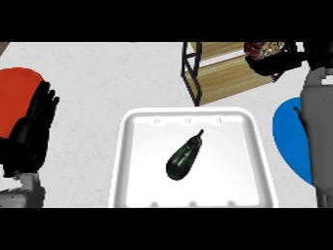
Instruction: Pick the cupcake from the tray and place it in the tiered shelf
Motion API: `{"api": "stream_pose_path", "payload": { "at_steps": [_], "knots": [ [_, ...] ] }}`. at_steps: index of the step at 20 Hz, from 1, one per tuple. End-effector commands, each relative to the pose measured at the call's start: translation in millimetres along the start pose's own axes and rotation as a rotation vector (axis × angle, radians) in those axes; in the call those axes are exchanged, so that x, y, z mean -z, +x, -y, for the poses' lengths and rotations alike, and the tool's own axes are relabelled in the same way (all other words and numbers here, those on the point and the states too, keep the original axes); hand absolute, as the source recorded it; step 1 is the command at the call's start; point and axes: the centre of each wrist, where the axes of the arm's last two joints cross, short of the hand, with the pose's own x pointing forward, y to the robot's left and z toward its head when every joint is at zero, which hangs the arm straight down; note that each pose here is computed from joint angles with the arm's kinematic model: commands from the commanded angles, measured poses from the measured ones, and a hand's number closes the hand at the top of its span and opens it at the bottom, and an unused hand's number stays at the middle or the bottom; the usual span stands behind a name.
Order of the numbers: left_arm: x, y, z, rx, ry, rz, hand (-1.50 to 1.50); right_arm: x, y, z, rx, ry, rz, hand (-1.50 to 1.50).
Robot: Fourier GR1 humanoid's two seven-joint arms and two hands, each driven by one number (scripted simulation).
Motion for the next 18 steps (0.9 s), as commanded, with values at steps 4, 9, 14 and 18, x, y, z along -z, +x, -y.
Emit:
{"api": "stream_pose_path", "payload": {
  "at_steps": [4, 9, 14, 18],
  "knots": [
    [-2.6, 0.9, 3.5, -0.016, 0.002, -0.004, 0.0, 31.8, -30.0, -28.5, 0.003, -0.018, 0.031, 1.5],
    [9.5, 13.9, 8.9, -0.006, -0.001, -0.006, 0.0, 48.1, -16.5, -30.8, 0.103, -0.052, -0.042, 1.5],
    [3.8, 6.3, -1.0, -0.014, -0.011, 0.007, 0.0, 62.3, -29.2, -45.7, 0.123, 0.035, -0.083, -1.5],
    [2.6, -11.4, 0.1, -0.011, -0.01, 0.01, 0.0, 66.7, -29.6, -52.4, 0.15, 0.071, -0.053, -1.5]
  ]
}}
